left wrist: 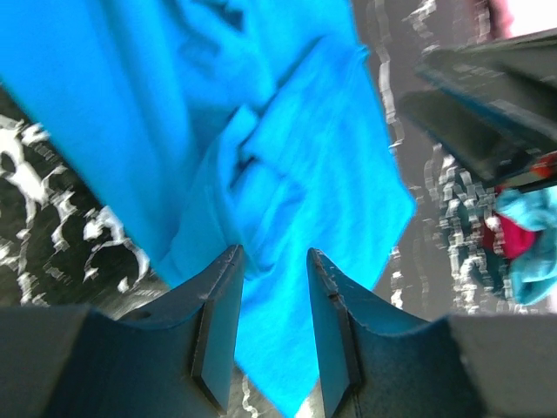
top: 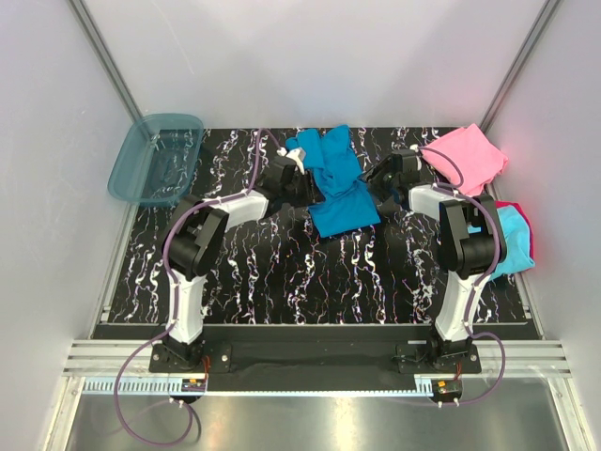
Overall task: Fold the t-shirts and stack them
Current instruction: Fold the tshirt
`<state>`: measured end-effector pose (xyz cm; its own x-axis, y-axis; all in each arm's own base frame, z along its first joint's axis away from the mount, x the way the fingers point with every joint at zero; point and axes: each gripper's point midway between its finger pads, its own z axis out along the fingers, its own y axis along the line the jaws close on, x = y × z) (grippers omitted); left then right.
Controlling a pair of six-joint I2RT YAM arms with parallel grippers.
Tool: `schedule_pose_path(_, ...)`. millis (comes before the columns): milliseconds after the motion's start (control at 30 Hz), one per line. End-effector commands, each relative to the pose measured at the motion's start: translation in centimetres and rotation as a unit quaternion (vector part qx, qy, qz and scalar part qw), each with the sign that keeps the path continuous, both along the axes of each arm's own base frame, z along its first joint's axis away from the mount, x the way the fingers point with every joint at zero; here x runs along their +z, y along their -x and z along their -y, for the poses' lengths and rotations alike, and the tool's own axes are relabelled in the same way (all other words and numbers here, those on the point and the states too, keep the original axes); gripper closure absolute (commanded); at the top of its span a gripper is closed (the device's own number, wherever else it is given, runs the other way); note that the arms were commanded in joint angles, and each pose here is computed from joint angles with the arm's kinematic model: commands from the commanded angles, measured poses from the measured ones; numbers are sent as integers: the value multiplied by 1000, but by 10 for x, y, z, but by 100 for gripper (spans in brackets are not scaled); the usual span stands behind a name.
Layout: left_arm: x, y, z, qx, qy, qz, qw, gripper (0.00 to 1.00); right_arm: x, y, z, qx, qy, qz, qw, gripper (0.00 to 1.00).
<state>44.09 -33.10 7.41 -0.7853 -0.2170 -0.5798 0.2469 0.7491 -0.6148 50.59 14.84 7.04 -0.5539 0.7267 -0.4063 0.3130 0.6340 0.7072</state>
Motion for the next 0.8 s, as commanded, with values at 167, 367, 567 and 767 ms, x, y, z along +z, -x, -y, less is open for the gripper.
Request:
schedule_pose_path(167, 9, -12, -34, 32, -97, 13, 995, 58, 30, -5, -1, 1, -14, 42, 999, 41)
schedule_pose_path(367, 11, -18, -33, 27, -112, 13, 993, 57, 33, -3, 0, 2, -14, 44, 999, 41)
schedule_pose_path(567, 5, -19, -32, 24, -116, 9, 993, 58, 36, -3, 3, -1, -16, 46, 999, 41)
schedule_pose_path(767, -1, -18, -33, 22, -118, 6, 993, 59, 39, -3, 7, -3, -18, 49, 999, 42)
